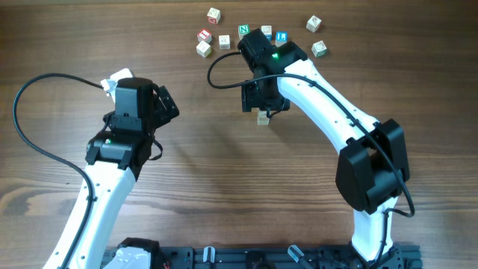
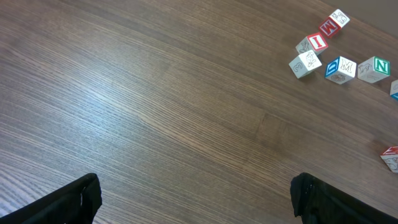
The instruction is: Form a tower
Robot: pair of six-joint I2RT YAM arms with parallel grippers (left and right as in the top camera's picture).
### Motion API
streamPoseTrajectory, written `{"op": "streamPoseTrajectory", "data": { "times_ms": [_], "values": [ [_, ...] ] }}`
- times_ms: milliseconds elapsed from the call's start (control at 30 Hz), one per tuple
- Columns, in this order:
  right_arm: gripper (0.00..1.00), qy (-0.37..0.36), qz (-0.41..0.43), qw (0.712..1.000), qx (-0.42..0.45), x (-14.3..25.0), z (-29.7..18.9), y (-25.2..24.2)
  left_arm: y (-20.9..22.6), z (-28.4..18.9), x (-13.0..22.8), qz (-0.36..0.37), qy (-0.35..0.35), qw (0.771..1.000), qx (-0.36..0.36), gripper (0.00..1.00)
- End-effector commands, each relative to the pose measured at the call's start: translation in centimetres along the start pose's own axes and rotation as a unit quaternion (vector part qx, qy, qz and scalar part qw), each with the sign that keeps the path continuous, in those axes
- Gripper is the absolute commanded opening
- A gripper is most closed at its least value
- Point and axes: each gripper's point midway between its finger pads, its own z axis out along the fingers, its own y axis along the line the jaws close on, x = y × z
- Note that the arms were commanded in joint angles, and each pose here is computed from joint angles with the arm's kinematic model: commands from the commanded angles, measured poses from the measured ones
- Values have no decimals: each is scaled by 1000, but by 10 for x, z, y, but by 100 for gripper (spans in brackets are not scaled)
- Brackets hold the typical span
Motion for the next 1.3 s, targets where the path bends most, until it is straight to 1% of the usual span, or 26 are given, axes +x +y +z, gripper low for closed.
{"op": "streamPoseTrajectory", "data": {
  "times_ms": [0, 400, 667, 833, 933, 967, 1133, 1267],
  "values": [
    [66, 16, 8, 1000, 4, 6, 11, -2, 0, -2, -4, -9, -5, 1000, 3, 100],
    [53, 27, 14, 999, 10, 11, 19, -5, 0, -2, -4, -9, -5, 1000, 3, 100],
    [53, 27, 14, 999, 10, 12, 25, -5, 0, -2, -4, -9, -5, 1000, 3, 100],
    [47, 27, 23, 999, 10, 13, 27, -6, 0, -2, -4, -9, -5, 1000, 3, 100],
    [45, 25, 23, 999, 9, 12, 27, -5, 0, -2, -4, -9, -5, 1000, 3, 100],
    [41, 25, 24, 999, 9, 11, 27, -5, 0, -2, -4, -9, -5, 1000, 3, 100],
    [36, 26, 25, 999, 10, 12, 27, -5, 0, -2, -4, -9, -5, 1000, 3, 100],
    [29, 28, 27, 999, 11, 13, 27, -6, 0, -2, -4, -9, -5, 1000, 3, 100]
  ]
}}
